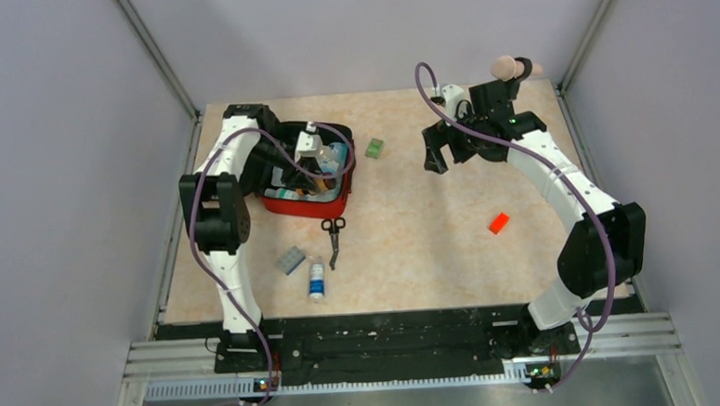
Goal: Organize the medicine kit
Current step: Place the pill bottle in the medicine box, then pick up the medical item at the center of the board.
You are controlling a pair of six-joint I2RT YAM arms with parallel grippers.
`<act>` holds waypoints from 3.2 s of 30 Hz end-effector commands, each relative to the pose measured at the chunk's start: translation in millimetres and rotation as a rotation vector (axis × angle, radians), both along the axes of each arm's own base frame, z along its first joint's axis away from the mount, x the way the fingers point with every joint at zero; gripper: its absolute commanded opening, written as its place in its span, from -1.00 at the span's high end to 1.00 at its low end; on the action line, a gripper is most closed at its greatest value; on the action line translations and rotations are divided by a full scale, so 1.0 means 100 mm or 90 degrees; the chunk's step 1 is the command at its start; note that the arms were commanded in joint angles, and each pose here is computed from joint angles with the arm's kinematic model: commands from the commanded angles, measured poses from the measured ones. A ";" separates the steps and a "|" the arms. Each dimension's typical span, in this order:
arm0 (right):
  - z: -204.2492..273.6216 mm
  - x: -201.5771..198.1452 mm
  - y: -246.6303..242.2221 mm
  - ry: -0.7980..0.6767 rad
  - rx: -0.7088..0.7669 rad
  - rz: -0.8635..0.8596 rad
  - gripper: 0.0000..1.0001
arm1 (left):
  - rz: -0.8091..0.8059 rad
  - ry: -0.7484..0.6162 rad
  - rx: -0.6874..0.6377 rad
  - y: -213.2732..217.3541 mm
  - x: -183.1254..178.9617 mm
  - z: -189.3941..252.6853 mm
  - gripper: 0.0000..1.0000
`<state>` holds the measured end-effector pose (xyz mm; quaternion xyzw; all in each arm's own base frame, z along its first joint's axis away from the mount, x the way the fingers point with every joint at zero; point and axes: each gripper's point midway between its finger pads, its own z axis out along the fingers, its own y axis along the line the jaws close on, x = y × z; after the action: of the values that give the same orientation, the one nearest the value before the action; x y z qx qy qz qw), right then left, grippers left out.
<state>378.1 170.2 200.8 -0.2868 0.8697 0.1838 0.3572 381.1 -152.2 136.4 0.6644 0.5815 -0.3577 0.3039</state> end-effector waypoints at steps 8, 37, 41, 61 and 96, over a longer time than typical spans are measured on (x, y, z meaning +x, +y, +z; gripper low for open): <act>0.19 0.05 0.01 -0.040 0.012 0.007 -0.89 | -0.102 0.006 0.026 -0.17 -0.19 -0.31 0.59; 0.11 -0.05 0.00 -0.025 0.012 0.013 -0.89 | -0.069 0.048 0.092 0.10 -0.21 -0.49 0.67; 0.09 -0.07 0.01 -0.020 0.016 0.017 -0.89 | -0.068 0.048 0.119 0.14 -0.20 -0.57 0.62; 0.00 -0.05 0.04 -0.006 0.017 0.026 -0.88 | -0.011 0.008 0.046 -0.08 -0.10 -0.01 -0.26; -0.06 0.05 0.32 0.042 0.085 0.031 -0.87 | 0.818 0.550 0.168 0.07 -1.59 -0.25 -0.13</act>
<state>371.1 186.9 174.9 -0.2776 0.8755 0.2362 0.3172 220.6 -135.5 112.3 0.0787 0.9564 -0.2555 0.1172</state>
